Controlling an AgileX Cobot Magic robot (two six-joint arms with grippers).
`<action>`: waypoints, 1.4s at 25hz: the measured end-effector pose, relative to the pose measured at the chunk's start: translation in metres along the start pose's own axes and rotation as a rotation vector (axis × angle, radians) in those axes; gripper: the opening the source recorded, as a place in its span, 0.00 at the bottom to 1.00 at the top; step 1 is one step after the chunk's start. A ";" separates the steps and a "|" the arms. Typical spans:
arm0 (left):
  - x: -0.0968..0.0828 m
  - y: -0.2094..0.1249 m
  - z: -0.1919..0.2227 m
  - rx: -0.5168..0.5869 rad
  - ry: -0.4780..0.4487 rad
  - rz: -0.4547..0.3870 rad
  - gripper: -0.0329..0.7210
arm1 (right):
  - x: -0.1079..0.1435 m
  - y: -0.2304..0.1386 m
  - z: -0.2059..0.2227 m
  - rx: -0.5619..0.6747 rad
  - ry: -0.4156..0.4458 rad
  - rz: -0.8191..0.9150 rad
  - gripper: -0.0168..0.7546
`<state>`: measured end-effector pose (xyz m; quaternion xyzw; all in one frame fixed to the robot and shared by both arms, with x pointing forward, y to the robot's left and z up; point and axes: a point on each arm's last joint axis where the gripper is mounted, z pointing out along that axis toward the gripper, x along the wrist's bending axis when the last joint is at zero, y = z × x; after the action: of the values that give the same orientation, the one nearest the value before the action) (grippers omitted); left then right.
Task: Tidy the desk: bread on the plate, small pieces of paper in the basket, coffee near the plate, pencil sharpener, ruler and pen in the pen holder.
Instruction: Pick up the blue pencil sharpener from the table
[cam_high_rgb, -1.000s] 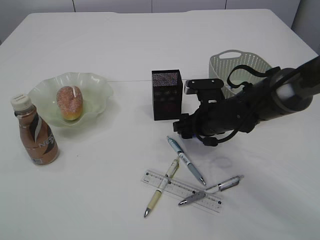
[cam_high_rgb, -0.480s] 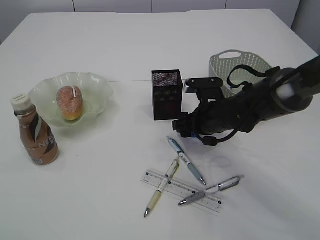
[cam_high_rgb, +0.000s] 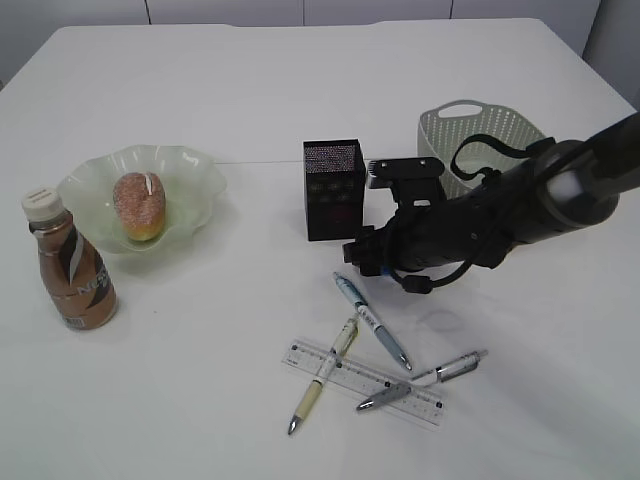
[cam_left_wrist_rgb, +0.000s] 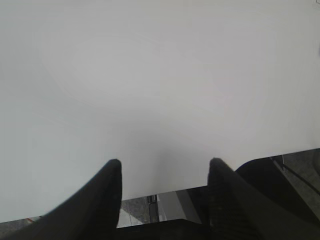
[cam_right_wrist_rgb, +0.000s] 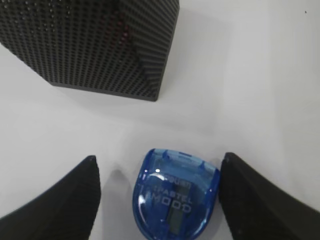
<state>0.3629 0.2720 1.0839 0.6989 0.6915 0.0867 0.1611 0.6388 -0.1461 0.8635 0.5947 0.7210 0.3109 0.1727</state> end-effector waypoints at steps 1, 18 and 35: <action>0.000 0.000 0.000 0.000 -0.002 -0.001 0.57 | 0.000 0.000 0.000 0.001 0.000 0.000 0.77; 0.000 0.000 0.000 0.000 0.000 0.000 0.57 | -0.001 -0.001 0.001 0.017 -0.008 -0.006 0.48; 0.001 0.000 0.000 -0.003 0.015 0.005 0.55 | -0.002 0.001 -0.006 0.071 -0.041 -0.014 0.47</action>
<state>0.3632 0.2734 1.0839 0.6998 0.6907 0.0933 0.1567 0.6361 -0.1500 0.8682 0.6017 0.7321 0.2715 0.1683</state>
